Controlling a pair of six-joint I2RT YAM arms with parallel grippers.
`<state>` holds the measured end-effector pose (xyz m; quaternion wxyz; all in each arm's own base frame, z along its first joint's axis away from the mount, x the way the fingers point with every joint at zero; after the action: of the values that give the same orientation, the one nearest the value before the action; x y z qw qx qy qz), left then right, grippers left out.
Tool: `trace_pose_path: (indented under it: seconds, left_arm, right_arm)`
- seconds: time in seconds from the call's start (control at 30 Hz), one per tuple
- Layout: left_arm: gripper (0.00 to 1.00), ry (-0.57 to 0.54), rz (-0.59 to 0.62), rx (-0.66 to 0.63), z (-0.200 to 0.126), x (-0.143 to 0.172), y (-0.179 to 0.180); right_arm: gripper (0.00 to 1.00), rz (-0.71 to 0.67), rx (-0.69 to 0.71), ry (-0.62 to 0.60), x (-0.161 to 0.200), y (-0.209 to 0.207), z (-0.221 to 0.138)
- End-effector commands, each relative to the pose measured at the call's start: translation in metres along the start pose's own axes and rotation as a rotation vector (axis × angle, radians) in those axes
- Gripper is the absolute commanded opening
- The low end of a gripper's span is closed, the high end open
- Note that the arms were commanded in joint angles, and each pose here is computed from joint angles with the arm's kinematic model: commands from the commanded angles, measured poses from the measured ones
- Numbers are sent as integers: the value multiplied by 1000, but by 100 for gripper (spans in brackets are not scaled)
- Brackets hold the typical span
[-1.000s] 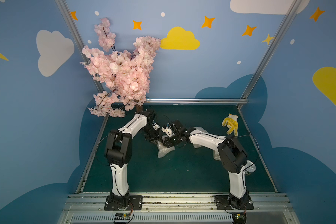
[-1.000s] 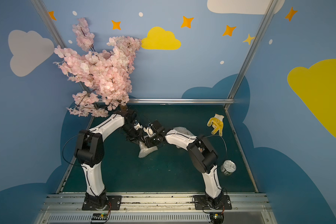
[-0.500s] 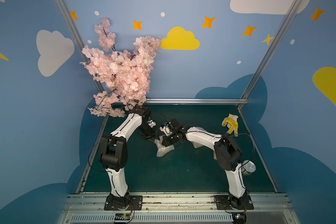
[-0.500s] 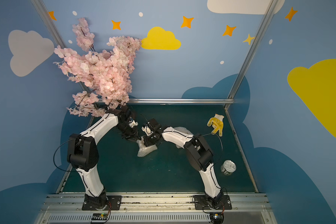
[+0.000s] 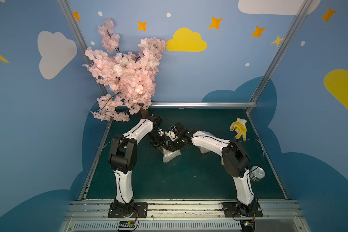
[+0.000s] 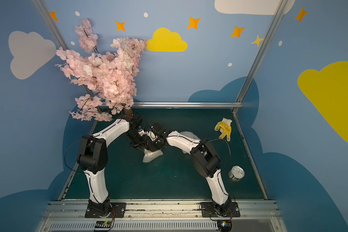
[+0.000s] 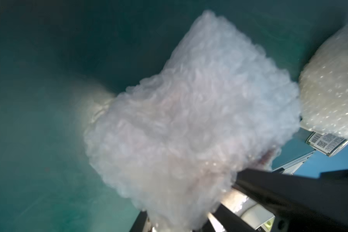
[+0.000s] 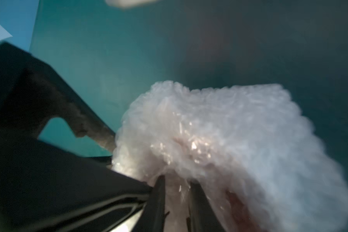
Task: Wrap mugs in bubble wrap
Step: Stick the tape on the bubble wrap.
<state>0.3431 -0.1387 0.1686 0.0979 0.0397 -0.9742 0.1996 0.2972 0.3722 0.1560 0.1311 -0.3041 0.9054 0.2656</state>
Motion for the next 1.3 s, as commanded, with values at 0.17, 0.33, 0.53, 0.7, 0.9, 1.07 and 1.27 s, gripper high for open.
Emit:
trace_pose_path:
  seconds: [0.17,0.33,0.53,0.7,0.9,1.07,1.27]
  left_arm:
    - [26,-14,-22,-79,1,-7,8]
    - [19,-9,-19,-80,2,-10,8]
    - [12,-5,-19,-74,3,-11,7]
    - [10,-9,-14,-68,2,-12,6]
    - [10,-13,-9,-58,1,-13,5]
    - [15,-50,14,-46,-7,-13,2]
    - [27,-142,68,-32,-29,-10,-6]
  right_arm:
    - [29,3,73,55,16,-5,-12]
    - [36,-27,62,-15,14,1,-30]
    - [38,-71,3,-73,13,9,-43]
    - [40,-55,-42,-114,10,8,-50]
    - [44,-38,-94,-185,5,9,-69]
    - [47,-22,-126,-238,3,6,-88]
    - [51,-12,-132,-287,4,-2,-110]
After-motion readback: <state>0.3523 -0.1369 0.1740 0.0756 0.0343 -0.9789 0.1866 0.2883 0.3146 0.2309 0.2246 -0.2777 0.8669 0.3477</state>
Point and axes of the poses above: each gripper's point midway between its finger pads, its own z axis out along the fingers, its own y axis along the line the jaws close on, x = y × z, the point moved 9 cm from there along -z, back along the fingers, and after that the axes turned 2 degrees about -z, right-handed, at the moved point
